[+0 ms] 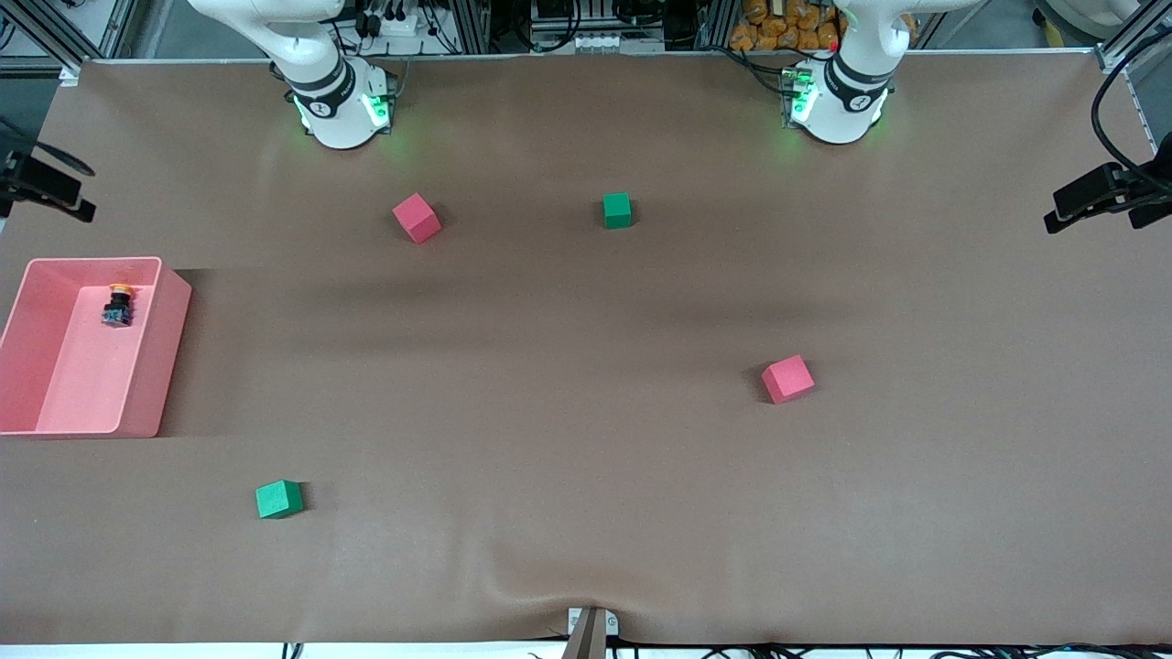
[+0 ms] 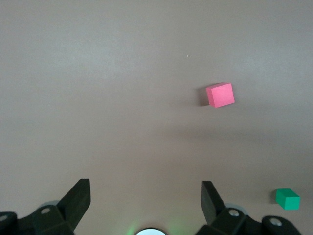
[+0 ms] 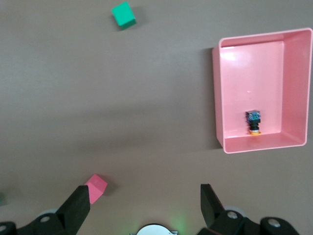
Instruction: Place and upright button with both arms
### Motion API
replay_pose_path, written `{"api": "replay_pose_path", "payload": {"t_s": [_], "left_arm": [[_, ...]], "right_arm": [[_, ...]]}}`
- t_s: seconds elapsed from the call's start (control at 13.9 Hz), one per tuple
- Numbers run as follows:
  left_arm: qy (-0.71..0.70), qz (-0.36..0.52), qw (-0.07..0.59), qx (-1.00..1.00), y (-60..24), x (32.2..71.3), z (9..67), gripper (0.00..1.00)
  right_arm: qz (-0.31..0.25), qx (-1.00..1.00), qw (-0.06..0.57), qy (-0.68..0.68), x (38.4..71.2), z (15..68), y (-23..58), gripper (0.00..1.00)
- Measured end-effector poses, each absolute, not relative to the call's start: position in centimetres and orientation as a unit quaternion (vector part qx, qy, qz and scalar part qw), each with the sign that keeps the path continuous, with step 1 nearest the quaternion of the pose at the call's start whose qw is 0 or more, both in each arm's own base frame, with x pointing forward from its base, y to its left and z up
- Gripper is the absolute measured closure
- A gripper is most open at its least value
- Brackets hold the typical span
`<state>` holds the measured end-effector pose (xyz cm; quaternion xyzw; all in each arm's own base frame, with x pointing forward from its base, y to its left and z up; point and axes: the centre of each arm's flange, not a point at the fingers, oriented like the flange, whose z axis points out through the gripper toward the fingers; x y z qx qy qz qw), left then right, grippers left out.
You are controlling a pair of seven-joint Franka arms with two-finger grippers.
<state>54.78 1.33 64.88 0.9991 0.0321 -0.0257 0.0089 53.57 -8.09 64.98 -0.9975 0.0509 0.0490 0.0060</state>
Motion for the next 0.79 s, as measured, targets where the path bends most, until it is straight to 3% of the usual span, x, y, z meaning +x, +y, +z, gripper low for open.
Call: {"api": "replay_pose_path", "payload": {"t_s": [0.79], "left_arm": [[0.035,-0.028,0.009,0.999,1.3,54.7,64.8,0.00]], "right_arm": [[0.084,-0.995,0.018,0.048,51.7,52.2,-24.3,0.00]]}}
